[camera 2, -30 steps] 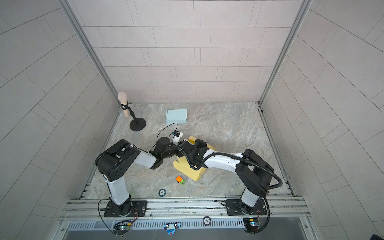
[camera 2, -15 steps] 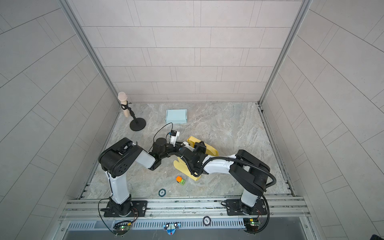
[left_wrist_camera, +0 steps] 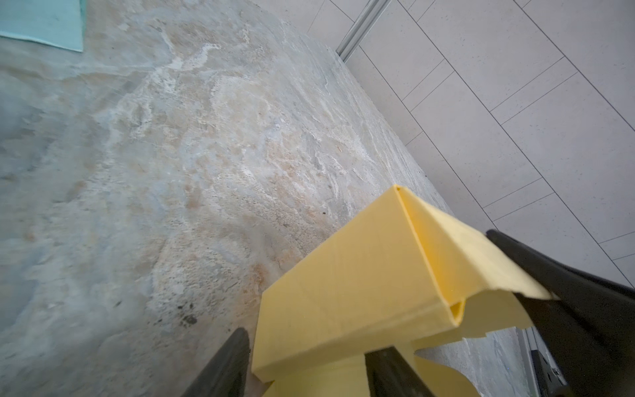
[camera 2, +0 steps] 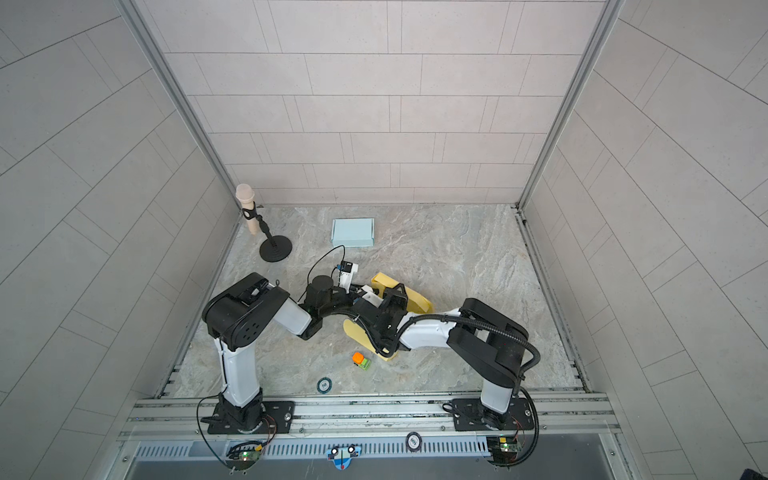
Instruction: Fold the paper box
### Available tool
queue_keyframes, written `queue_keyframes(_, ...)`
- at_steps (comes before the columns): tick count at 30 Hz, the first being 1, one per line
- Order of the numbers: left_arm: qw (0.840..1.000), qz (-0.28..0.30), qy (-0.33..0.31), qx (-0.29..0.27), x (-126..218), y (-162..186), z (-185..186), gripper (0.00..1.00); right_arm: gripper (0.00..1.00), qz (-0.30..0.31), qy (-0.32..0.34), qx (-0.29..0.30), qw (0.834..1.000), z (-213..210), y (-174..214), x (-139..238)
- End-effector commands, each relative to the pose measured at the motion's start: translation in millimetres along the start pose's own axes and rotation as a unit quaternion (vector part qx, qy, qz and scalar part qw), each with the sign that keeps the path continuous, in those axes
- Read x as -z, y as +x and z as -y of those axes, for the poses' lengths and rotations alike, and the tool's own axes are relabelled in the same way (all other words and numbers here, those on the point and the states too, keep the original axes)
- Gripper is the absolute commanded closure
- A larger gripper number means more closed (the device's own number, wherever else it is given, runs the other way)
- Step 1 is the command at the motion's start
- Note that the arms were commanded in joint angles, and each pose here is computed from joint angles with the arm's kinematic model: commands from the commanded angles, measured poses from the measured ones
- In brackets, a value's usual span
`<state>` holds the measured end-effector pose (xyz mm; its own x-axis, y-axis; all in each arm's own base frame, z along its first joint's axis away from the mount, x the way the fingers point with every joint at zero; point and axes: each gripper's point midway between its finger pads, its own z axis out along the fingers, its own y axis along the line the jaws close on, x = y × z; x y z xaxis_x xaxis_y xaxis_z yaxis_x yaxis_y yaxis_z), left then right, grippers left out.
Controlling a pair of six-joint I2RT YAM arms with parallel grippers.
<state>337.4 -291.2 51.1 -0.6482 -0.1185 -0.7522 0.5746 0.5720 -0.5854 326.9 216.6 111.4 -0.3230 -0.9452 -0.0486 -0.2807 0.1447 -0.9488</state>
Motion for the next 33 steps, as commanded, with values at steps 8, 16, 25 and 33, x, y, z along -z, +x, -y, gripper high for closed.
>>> queue_keyframes(8,0.999,0.039,0.036,-0.008,3,-22,13,0.44,0.97,0.043,-0.080,-0.023,0.996,-1,-4,8)
queue_keyframes(16,0.999,0.028,0.028,-0.028,-1,-20,17,0.48,0.97,0.038,-0.098,-0.015,0.994,-7,-4,8)
queue_keyframes(25,0.998,0.015,-0.006,-0.060,-1,-12,18,0.66,0.97,0.034,-0.102,-0.018,0.994,-8,-10,11)
queue_keyframes(33,0.995,0.013,-0.041,-0.092,5,-11,17,0.76,0.89,0.041,-0.138,-0.033,0.989,-19,-18,18)
